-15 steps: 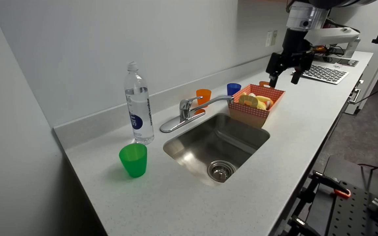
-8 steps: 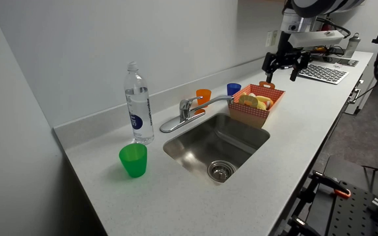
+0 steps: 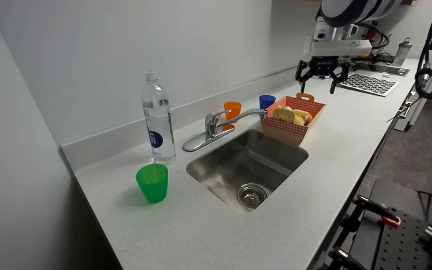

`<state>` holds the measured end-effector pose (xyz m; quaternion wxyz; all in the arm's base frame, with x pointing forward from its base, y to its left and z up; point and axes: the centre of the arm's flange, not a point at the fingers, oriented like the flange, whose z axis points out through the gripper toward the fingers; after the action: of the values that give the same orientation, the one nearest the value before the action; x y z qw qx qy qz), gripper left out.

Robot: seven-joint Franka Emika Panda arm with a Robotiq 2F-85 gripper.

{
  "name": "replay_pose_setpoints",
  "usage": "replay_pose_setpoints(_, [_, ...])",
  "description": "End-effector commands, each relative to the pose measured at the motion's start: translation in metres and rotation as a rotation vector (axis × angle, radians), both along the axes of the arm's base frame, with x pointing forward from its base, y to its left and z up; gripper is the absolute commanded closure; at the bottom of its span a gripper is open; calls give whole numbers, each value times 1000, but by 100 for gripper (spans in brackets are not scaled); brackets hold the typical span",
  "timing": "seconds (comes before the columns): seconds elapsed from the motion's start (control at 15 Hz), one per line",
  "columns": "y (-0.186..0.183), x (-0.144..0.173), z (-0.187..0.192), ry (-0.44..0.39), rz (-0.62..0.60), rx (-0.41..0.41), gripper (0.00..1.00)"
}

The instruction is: Move the basket forward.

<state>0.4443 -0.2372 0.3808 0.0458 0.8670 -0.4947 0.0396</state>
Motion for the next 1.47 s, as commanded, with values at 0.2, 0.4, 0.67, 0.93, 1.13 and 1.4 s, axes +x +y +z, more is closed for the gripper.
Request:
replay_pose_setpoints(0.2, [-4,25,-3,-42,-350,2,0])
replay_pose_setpoints(0.4, [-2,29,-3,-48,-438,20,0])
replay_pose_setpoints(0.67, [0,21,-7,-43,-407,15,0])
replay_pose_setpoints(0.93, [-2,23,-7,-44,-412,15,0])
replay_pose_setpoints(1.13, [-2,23,-7,-44,-413,15,0])
replay_pose_setpoints(1.4, [0,21,-8,-23,-421,32,0])
